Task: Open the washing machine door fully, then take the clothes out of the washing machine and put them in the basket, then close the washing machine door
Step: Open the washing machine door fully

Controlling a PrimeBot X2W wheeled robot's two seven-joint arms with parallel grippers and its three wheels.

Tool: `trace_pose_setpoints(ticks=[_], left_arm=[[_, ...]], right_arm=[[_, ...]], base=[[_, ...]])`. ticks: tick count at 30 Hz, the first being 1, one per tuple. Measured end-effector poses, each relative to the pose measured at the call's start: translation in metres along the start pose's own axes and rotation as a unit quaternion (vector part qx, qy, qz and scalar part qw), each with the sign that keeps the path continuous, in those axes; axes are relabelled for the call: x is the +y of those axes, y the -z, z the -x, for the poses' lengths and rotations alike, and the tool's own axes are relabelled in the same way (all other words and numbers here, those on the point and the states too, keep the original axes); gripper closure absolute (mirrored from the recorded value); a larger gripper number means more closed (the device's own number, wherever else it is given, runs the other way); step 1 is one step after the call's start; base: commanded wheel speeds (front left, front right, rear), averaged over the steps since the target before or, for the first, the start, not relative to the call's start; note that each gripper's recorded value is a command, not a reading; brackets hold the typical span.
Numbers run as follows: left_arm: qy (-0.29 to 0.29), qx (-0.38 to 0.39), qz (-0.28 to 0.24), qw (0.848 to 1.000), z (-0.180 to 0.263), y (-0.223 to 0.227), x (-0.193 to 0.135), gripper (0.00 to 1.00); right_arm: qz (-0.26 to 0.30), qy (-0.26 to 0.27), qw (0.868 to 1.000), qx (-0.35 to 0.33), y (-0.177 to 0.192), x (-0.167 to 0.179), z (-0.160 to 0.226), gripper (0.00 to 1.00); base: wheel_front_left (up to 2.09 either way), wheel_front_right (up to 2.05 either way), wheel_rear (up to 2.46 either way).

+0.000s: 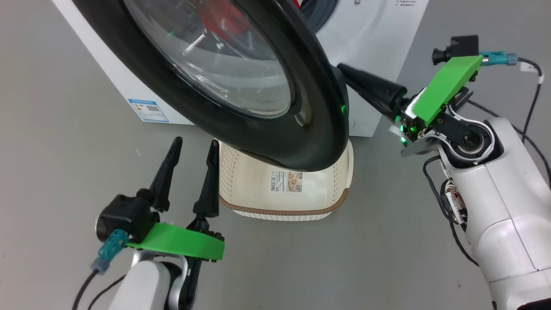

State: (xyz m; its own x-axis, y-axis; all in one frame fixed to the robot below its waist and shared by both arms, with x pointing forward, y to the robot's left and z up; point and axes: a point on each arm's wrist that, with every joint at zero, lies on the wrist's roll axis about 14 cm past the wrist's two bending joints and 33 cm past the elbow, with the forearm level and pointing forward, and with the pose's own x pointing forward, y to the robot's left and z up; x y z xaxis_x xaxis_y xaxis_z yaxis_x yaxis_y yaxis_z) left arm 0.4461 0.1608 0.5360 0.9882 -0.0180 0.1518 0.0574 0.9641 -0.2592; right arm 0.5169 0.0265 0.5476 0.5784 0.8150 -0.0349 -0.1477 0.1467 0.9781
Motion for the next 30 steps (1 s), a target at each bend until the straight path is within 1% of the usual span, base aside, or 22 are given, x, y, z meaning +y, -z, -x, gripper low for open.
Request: trace_pose_setpoints(ticks=[3,5,7,10,12,15,16,20,25,28,30], left_arm=[[0.001,0.001,0.001,1.000,-0.001,0.001,-0.001,0.00],[0.002,0.001,0.002,1.000,-0.002,0.002,-0.002,0.00],[0.003,0.001,0.003,1.000,-0.003,0.002,-0.003,0.00],[0.006,0.003,0.006,1.000,-0.005,0.005,-0.005,0.00],[0.009,0.004,0.008,1.000,-0.007,0.007,-0.007,0.00],[0.016,0.007,0.011,1.000,-0.010,0.010,-0.012,0.00],[0.018,0.009,0.012,1.000,-0.011,0.012,-0.013,0.00],[0.025,0.013,0.016,0.999,-0.014,0.017,-0.018,0.00],[0.029,0.014,0.020,0.999,-0.016,0.018,-0.022,0.00],[0.030,0.008,0.022,0.999,-0.016,0.015,-0.024,0.00],[0.030,0.007,0.024,0.999,-0.015,0.014,-0.024,0.00]], right_arm=[[0.031,0.008,0.999,-0.032,-0.011,0.002,0.002,0.00],[0.069,0.017,0.996,-0.060,-0.022,0.004,0.005,0.00],[0.111,0.028,0.989,-0.090,-0.034,0.006,0.011,0.00],[0.167,0.044,0.976,-0.135,-0.049,0.005,0.021,0.00],[0.216,0.062,0.961,-0.161,-0.056,0.000,0.030,0.00],[0.264,0.078,0.941,-0.198,-0.066,-0.004,0.044,0.00],[0.282,0.082,0.933,-0.210,-0.070,-0.005,0.048,0.00],[0.368,0.103,0.889,-0.254,-0.086,-0.008,0.070,0.00],[0.462,0.134,0.828,-0.287,-0.095,-0.018,0.097,0.00],[0.498,0.160,0.798,-0.299,-0.098,-0.025,0.113,0.00],[0.512,0.173,0.784,-0.305,-0.096,-0.029,0.122,0.00]], base=[[0.00,0.00,0.00],[0.00,0.00,0.00],[0.00,0.00,0.00],[0.00,0.00,0.00],[0.00,0.00,0.00],[0.00,0.00,0.00],[0.00,0.00,0.00],[0.00,0.00,0.00],[0.00,0.00,0.00],[0.00,0.00,0.00],[0.00,0.00,0.00]])
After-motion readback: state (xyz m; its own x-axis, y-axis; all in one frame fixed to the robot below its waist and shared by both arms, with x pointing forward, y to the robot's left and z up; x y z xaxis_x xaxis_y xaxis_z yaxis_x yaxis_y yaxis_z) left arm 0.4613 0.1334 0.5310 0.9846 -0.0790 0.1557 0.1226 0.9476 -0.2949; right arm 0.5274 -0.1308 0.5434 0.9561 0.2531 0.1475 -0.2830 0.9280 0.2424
